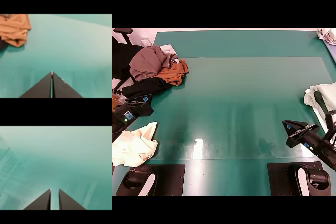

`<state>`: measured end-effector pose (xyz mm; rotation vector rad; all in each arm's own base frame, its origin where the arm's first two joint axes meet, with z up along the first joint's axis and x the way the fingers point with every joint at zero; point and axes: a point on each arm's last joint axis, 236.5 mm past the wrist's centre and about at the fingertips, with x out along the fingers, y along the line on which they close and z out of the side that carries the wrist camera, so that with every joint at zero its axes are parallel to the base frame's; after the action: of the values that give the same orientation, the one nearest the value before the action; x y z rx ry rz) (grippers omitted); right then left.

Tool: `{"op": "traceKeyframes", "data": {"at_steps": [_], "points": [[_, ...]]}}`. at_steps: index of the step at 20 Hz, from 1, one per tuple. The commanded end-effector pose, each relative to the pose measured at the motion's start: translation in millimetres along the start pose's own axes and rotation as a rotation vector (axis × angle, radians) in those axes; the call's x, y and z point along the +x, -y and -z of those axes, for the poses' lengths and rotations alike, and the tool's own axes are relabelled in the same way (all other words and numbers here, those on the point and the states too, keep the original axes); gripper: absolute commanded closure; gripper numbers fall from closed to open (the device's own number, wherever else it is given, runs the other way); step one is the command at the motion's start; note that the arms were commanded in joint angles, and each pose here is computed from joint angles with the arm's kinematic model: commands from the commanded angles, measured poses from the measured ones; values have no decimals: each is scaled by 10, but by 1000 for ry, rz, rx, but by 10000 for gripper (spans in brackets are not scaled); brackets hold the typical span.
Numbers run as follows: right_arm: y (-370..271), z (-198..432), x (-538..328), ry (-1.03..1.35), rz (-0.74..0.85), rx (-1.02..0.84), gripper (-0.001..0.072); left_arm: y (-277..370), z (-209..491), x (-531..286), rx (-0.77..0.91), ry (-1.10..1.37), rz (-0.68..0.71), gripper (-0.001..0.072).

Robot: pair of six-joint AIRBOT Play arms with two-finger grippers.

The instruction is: Fold the shirts.

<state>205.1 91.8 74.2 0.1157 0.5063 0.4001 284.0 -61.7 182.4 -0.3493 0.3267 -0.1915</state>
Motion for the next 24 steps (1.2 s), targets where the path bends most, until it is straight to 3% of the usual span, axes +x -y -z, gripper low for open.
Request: {"op": "traceKeyframes", "data": {"at_steps": [1,4,8,9,11,12,14,16,18,19,20,22,24], "points": [[-22,40,1,-16,-9,0,591,35,-96,-3,-62,38,15,681],[-16,28,-1,-12,-6,43,591,-152,-102,3,-87,-19,-86,681],[115,-40,-58,-26,62,220,590,-724,-405,229,7,-210,-353,680],[164,-35,-73,-64,86,233,590,-872,-545,340,18,-248,-397,617],[219,-8,-103,-175,111,221,589,-1214,-759,581,-31,-296,-477,208],[248,2,-108,-235,118,222,588,-1395,-799,675,-57,-327,-515,145],[247,-39,-68,-332,97,250,563,-1761,-762,863,-124,-381,-568,145],[279,-155,13,-394,81,280,476,-2157,-443,907,-193,-510,-641,144],[335,-304,110,-418,74,304,460,-2510,-78,885,-282,-627,-698,142],[330,-382,171,-424,55,321,460,-2637,-47,921,-326,-613,-698,127],[328,-438,228,-432,39,337,459,-2739,-110,976,-376,-557,-683,-3],[374,-462,325,-465,30,358,458,-2880,-289,1079,-449,-441,-634,-13],[404,-408,401,-495,24,380,458,-2994,-143,1106,-426,-491,-631,-13]]}}
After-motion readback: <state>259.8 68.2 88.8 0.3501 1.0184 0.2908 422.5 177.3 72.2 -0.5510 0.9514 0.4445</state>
